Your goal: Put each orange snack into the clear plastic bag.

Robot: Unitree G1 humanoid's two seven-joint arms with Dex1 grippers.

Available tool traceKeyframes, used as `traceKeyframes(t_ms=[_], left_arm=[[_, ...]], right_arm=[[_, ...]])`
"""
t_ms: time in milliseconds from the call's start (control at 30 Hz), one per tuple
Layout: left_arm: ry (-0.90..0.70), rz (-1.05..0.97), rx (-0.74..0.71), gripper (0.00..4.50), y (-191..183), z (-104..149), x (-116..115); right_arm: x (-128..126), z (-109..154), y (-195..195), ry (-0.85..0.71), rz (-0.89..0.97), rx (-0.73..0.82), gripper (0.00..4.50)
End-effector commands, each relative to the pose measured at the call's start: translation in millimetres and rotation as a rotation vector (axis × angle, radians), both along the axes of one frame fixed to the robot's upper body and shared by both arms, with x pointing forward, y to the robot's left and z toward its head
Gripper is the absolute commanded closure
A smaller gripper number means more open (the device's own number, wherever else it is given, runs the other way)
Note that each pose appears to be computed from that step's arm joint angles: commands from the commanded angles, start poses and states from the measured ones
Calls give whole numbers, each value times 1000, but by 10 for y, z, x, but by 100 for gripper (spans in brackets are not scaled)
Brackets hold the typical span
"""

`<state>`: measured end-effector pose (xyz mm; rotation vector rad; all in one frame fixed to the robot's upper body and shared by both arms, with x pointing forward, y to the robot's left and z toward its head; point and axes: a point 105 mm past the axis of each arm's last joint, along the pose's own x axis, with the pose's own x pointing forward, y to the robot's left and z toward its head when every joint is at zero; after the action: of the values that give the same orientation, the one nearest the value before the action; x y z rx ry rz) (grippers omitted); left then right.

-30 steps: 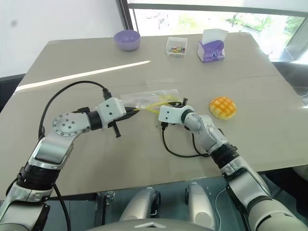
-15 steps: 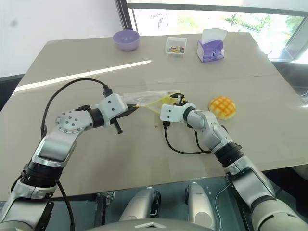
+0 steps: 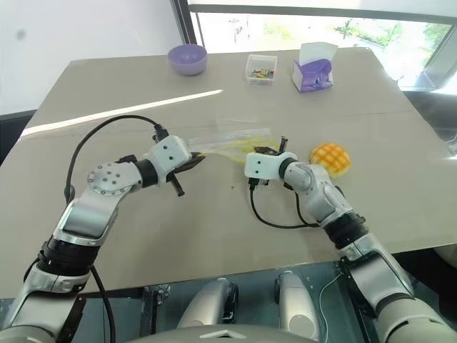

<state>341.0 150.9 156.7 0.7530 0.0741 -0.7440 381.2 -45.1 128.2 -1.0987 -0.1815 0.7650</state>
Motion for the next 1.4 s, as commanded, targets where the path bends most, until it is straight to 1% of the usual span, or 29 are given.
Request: traceKeyframes(t_ms=[33, 67, 100, 200, 267, 300, 400, 433, 467, 500, 567, 667, 967, 1033, 1067, 1133, 1167, 1300, 1333, 1400], left_arm=[[-63, -9, 3, 450, -54, 165, -6], [-62, -5, 4, 450, -48, 161, -1], [-61, 5, 5, 450, -34, 161, 13], [-61, 23, 7, 450, -5, 162, 43], [-61, 27, 10, 450, 5, 162, 56], [-61, 29, 10, 450, 9, 164, 61], [-65, 37, 14, 450, 36, 177, 88], [-66, 39, 14, 450, 42, 181, 96], [-66, 40, 15, 450, 47, 182, 103], [-67, 40, 16, 450, 50, 183, 109], [-68, 39, 18, 450, 54, 186, 118], [-70, 38, 20, 450, 57, 191, 132], [-76, 38, 13, 450, 49, 211, 157], [-76, 38, 10, 450, 43, 212, 158], [-77, 39, 8, 450, 42, 214, 157], [-78, 41, 4, 450, 43, 218, 158], [-78, 43, 1, 450, 45, 220, 158], [-79, 52, -14, 450, 52, 230, 158], [-79, 53, -17, 450, 51, 232, 157], [-75, 55, -37, 450, 36, 245, 156]], right_arm=[[-50, 204, -26, -11, 18, 69, 240], [-74, 227, -34, 2, 23, 92, 218], [-154, 297, -63, 24, 51, 137, 183], [-374, 458, -185, 75, 112, 226, 183], [-446, 523, -351, 106, 92, 265, 183], [-454, 539, -444, 114, 66, 274, 183], [-342, 542, -965, 126, -155, 328, 183], [-317, 514, -1162, 127, -239, 347, 138], [-309, 494, -1278, 127, -289, 359, 117], [-305, 433, -1402, 135, -353, 364, 108], [-325, 330, -1509, 168, -418, 388, 19], [-346, 223, -1574, 226, -484, 482, 19], [-311, -295, -1829, 346, -719, 573, 19], [-298, -358, -1848, 364, -736, 582, 19], [-291, -381, -1861, 365, -742, 580, 42], [-277, -380, -1865, 359, -744, 582, 108], [-270, -362, -1854, 353, -735, 581, 163], [-248, -180, -1769, 264, -648, 524, 322], [-250, -121, -1725, 240, -612, 511, 353], [-273, 40, -1588, 200, -513, 504, 353]])
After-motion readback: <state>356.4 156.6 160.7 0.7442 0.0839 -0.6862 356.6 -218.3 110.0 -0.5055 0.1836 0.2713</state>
